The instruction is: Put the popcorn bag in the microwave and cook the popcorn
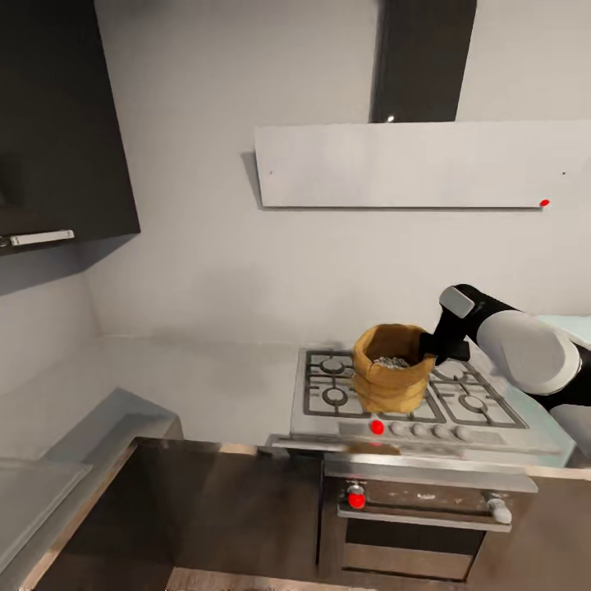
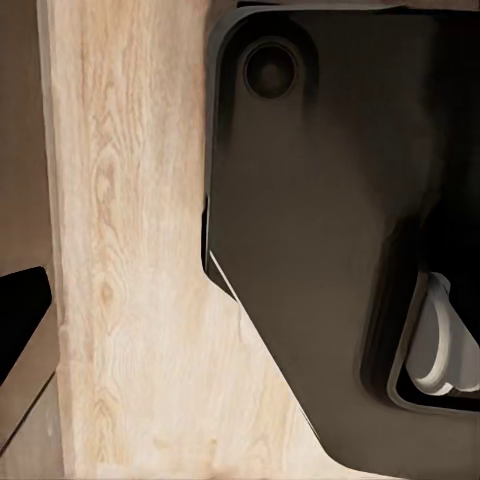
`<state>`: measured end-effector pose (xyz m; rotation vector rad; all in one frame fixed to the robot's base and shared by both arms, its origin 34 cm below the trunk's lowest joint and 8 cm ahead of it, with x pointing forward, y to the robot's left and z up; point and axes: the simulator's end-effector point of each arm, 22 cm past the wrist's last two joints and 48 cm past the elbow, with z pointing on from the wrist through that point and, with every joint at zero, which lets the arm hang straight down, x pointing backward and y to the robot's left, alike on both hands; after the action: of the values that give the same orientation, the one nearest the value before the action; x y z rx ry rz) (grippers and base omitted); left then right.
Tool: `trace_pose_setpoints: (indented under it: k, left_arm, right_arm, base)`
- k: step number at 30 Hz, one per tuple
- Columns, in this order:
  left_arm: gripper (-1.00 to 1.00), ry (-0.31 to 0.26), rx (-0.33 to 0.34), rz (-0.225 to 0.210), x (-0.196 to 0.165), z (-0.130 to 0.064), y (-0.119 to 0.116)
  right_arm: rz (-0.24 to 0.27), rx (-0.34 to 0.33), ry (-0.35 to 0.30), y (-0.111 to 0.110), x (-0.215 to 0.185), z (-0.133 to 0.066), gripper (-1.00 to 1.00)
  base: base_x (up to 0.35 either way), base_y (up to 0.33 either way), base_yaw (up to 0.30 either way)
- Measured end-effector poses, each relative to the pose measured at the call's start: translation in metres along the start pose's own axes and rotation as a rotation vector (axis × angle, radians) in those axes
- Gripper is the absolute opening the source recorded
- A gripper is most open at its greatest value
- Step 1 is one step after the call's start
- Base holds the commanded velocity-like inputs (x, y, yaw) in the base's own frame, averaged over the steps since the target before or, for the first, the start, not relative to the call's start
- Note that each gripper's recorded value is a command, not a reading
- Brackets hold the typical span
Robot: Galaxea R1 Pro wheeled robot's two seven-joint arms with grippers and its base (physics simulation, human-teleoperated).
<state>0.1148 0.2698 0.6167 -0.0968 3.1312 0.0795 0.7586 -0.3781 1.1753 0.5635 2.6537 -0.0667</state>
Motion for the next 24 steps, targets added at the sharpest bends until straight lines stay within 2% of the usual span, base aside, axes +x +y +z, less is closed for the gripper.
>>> trace_pose_setpoints:
  k: [7, 24]
  left_arm:
    - [1.0, 0.0, 0.0, 0.0, -0.0002, 0.0, -0.0001]
    - [1.0, -0.001, 0.0, 0.0, -0.0004, 0.0, 0.0]
  right_arm:
    - [0.0, 0.0, 0.0, -0.0001, 0.0002, 0.0002, -1.0]
    - [0.0, 0.0, 0.0, 0.0, 0.0002, 0.0002, -1.0]
  base:
    - [-0.331, -0.04, -0.298]
    - [-0.286, -0.181, -0.298]
